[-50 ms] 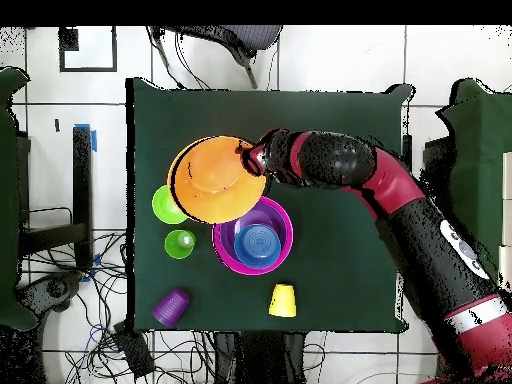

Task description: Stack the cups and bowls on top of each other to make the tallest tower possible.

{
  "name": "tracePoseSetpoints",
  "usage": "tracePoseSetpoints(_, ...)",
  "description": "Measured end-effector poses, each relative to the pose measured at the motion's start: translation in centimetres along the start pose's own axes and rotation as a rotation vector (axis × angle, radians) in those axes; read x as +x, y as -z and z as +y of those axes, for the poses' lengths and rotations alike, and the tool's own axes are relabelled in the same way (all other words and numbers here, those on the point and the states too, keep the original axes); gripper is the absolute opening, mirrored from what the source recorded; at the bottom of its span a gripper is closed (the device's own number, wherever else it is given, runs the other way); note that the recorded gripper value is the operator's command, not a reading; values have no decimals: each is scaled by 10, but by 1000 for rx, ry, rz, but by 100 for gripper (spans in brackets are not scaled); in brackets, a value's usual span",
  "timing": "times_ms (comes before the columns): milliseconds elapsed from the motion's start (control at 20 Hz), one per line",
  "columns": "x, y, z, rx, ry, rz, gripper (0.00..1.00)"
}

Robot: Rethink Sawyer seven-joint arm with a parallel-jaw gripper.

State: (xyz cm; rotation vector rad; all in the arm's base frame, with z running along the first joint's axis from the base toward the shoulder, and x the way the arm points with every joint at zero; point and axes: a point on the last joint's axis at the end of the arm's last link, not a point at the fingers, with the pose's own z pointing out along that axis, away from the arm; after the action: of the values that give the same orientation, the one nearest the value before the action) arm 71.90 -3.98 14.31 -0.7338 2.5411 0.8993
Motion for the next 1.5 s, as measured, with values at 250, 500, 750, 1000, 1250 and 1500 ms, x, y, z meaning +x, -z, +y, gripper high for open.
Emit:
tracePoseSetpoints(250, -6, 3, 3, -19, -7, -9, 0)
tracePoseSetpoints(500, -10, 6, 4, -25, -8, -21, 0)
tracePoseSetpoints(750, -7, 4, 4, -24, 3, 14, 0)
tracePoseSetpoints(1000, 0, -6, 13, -42, 41, 142, 0)
tracePoseSetpoints(1250, 11, -16, 30, -79, 92, 280, 0)
tracePoseSetpoints(1500, 17, -17, 32, -79, 108, 318, 0)
